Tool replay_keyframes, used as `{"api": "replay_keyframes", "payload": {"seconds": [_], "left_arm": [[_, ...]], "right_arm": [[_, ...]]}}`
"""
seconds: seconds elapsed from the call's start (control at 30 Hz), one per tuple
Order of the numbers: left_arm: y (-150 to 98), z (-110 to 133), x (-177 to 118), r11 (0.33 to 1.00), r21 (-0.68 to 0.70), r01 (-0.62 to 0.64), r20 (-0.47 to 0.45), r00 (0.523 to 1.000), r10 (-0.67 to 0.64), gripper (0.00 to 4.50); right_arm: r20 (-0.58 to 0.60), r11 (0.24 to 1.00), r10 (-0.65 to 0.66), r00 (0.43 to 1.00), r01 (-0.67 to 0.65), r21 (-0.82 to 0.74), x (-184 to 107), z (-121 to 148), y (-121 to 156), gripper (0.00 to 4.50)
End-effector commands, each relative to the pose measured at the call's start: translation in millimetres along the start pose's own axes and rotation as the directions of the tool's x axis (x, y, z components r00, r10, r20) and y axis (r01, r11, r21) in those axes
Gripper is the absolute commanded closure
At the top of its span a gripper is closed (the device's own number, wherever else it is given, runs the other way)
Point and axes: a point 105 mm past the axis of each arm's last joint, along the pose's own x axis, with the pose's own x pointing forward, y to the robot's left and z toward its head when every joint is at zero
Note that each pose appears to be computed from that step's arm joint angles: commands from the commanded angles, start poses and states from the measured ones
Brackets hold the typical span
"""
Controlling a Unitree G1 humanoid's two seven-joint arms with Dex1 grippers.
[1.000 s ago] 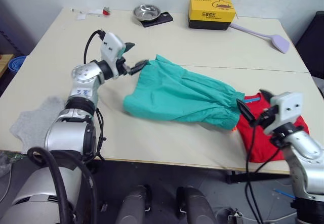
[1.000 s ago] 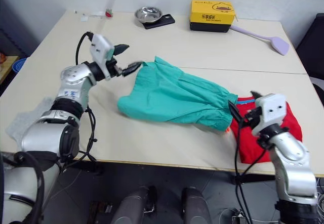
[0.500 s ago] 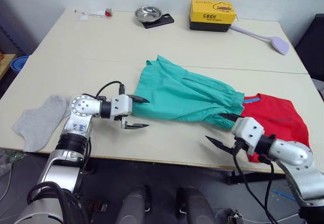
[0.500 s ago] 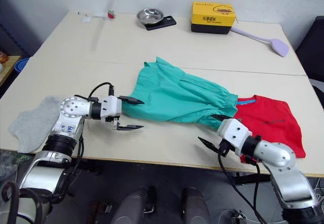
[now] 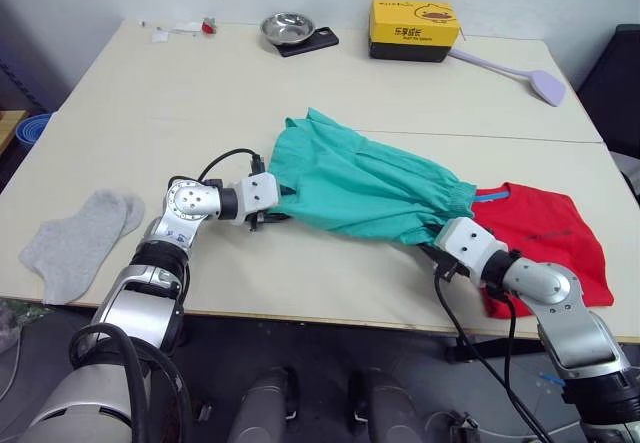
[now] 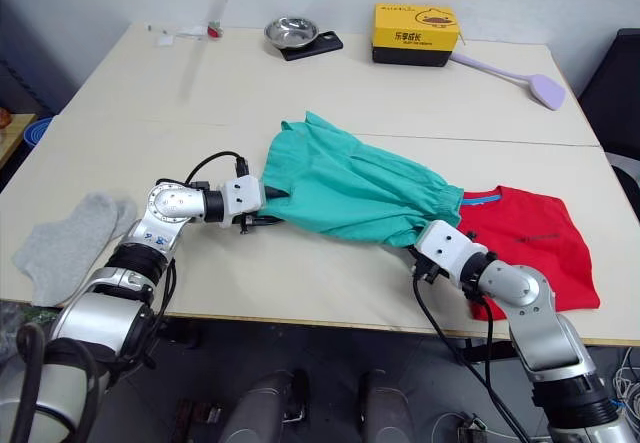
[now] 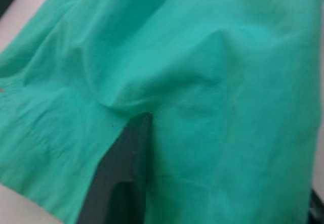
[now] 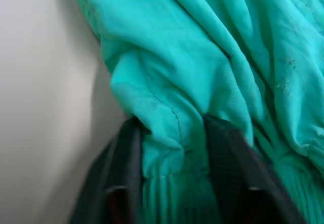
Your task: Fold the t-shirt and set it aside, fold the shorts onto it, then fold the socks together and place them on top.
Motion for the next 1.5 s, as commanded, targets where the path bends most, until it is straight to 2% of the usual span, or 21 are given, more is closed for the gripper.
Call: {"api": "replay_keyframes", "payload": {"seconds": [0.03, 0.07, 0.13, 0.23, 0.37, 0.43, 0.53, 0.63, 0.73, 0.87, 1.0, 1.07, 1.13, 1.17, 1.23, 1.27, 1.33, 1.4, 1.5], "left_arm": [[-28, -11, -14, 0.980, -0.127, 0.152, 0.053, 0.988, -0.146, 3.59], [-35, -13, -21, 0.972, -0.138, 0.189, 0.058, 0.982, -0.182, 3.95], [-43, -17, -36, 0.965, -0.155, 0.210, 0.062, 0.977, -0.203, 4.47], [-52, -15, -65, 0.965, -0.214, 0.153, 0.078, 0.987, -0.139, 4.47], [-79, 1, -96, 0.962, -0.253, 0.099, 0.084, 0.993, -0.080, 4.47], [-92, 9, -105, 0.960, -0.272, 0.067, 0.081, 0.996, -0.046, 4.47], [-108, 16, -113, 0.959, -0.284, 0.018, 0.057, 0.998, -0.001, 4.47], [-123, 20, -115, 0.946, -0.324, -0.009, 0.049, 0.998, 0.026, 4.47], [-133, 21, -116, 0.937, -0.348, -0.008, 0.049, 0.998, 0.027, 4.50], [-135, 25, -119, 0.927, -0.374, 0.005, 0.096, 0.995, 0.033, 3.47], [-131, 35, -136, 0.900, -0.432, 0.056, 0.175, 0.984, 0.023, 2.17], [-125, 42, -147, 0.878, -0.470, 0.094, 0.222, 0.975, 0.015, 1.57], [-112, 52, -157, 0.843, -0.524, 0.121, 0.279, 0.960, 0.036, 1.57], [-105, 57, -159, 0.831, -0.540, 0.134, 0.306, 0.951, 0.045, 1.55], [-89, 65, -153, 0.833, -0.540, 0.122, 0.350, 0.932, 0.090, 1.97], [-83, 64, -145, 0.838, -0.534, 0.109, 0.342, 0.935, 0.097, 2.18], [-84, 61, -127, 0.862, -0.492, 0.124, 0.332, 0.942, 0.054, 2.85], [-91, 53, -105, 0.877, -0.458, 0.146, 0.285, 0.959, -0.011, 3.52], [-86, 45, -70, 0.894, -0.430, 0.124, 0.268, 0.963, -0.005, 4.50]], "right_arm": [[0.056, 0.997, 0.032, 0.998, -0.028, -0.068, 1, 11, -5, 4.30], [0.064, 0.995, 0.045, 0.997, -0.039, -0.090, 1, 12, -5, 4.50], [0.050, 0.983, 0.089, 0.995, -0.079, -0.167, 0, 10, -6, 4.50], [0.040, 0.966, 0.130, 0.991, -0.117, -0.231, 0, 6, -9, 4.50], [0.151, 0.950, 0.238, 0.959, -0.199, -0.240, 1, 23, 3, 4.50], [0.208, 0.937, 0.309, 0.928, -0.260, -0.232, -1, 31, 16, 4.50], [0.225, 0.918, 0.384, 0.896, -0.343, -0.200, -8, 30, 31, 4.50], [0.231, 0.929, 0.370, 0.900, -0.352, -0.118, -14, 26, 30, 4.50], [0.218, 0.927, 0.375, 0.901, -0.373, -0.050, -23, 19, 30, 3.68], [0.197, 0.923, 0.382, 0.903, -0.382, -0.038, -39, 13, 24, 2.23], [0.261, 0.890, 0.403, 0.877, -0.442, 0.110, -61, 22, 20, 0.83], [0.313, 0.863, 0.393, 0.865, -0.464, 0.199, -72, 32, 18, 0.82], [0.399, 0.825, 0.361, 0.843, -0.488, 0.284, -78, 51, 15, 0.82], [0.436, 0.808, 0.338, 0.834, -0.494, 0.320, -78, 59, 14, 1.04], [0.455, 0.809, 0.311, 0.834, -0.484, 0.334, -66, 69, 19, 1.50], [0.442, 0.818, 0.312, 0.841, -0.475, 0.326, -56, 70, 25, 1.84], [0.407, 0.859, 0.305, 0.861, -0.433, 0.274, -35, 69, 34, 2.56], [0.391, 0.884, 0.306, 0.868, -0.411, 0.222, -16, 71, 45, 3.29], [0.380, 0.918, 0.280, 0.882, -0.362, 0.163, 14, 77, 58, 4.40]]}}
